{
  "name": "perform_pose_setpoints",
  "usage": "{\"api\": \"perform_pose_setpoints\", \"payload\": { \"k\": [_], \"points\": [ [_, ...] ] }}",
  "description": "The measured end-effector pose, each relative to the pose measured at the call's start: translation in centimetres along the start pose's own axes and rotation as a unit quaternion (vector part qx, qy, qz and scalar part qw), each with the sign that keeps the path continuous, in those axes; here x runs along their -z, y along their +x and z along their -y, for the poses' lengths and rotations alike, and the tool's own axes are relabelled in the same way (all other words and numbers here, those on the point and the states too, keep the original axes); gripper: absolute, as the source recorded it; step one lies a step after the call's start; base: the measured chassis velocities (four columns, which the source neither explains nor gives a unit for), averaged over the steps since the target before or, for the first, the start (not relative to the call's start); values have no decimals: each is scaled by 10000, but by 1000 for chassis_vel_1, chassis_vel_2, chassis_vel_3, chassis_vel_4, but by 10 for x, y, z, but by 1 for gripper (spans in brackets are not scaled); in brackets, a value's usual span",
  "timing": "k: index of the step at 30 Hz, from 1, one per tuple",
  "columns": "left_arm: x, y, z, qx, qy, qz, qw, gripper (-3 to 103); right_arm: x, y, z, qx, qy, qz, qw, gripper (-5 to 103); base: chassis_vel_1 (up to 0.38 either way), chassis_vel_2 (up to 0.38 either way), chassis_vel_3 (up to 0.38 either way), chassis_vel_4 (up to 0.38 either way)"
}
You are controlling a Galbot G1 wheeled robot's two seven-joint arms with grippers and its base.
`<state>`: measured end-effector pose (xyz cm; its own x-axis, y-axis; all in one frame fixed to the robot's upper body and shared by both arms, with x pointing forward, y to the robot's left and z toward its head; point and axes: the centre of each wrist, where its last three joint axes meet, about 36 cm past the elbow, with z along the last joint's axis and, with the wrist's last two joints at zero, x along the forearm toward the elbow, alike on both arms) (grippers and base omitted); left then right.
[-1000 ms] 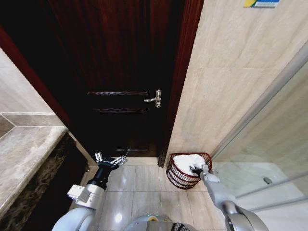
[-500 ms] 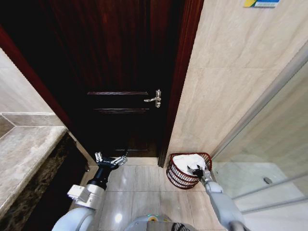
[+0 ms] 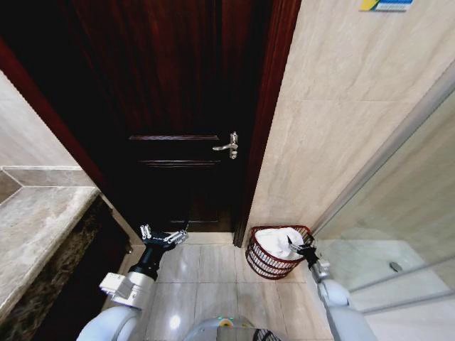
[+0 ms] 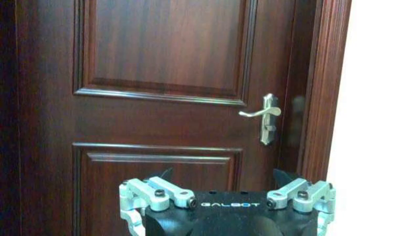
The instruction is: Discard the used towel into the hamper.
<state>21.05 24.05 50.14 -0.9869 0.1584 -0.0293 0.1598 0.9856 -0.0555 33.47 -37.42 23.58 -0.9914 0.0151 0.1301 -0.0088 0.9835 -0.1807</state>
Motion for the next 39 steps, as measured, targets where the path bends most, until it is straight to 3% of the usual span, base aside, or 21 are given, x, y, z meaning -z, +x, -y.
{"api": "perform_pose_setpoints", "payload": {
  "k": [4, 10, 21, 29, 39],
  "points": [
    [0, 0, 0, 0, 0, 0, 10000, 99, 46, 38, -19, -340, -357, 472, 9977, 100, 0, 0, 0, 0],
    [0, 0, 0, 0, 0, 0, 10000, 99, 107, 88, -37, -425, -711, 897, 9925, 100, 0, 0, 0, 0],
    [0, 0, 0, 0, 0, 0, 10000, 99, 125, 124, -39, -203, -670, 996, 9926, 100, 0, 0, 0, 0],
    [0, 0, 0, 0, 0, 0, 10000, 99, 159, 139, -47, 326, -905, 1307, 9867, 100, 0, 0, 0, 0],
    [0, 0, 0, 0, 0, 0, 10000, 99, 201, 153, -57, 330, -872, 1804, 9792, 100, 0, 0, 0, 0]
  ]
}}
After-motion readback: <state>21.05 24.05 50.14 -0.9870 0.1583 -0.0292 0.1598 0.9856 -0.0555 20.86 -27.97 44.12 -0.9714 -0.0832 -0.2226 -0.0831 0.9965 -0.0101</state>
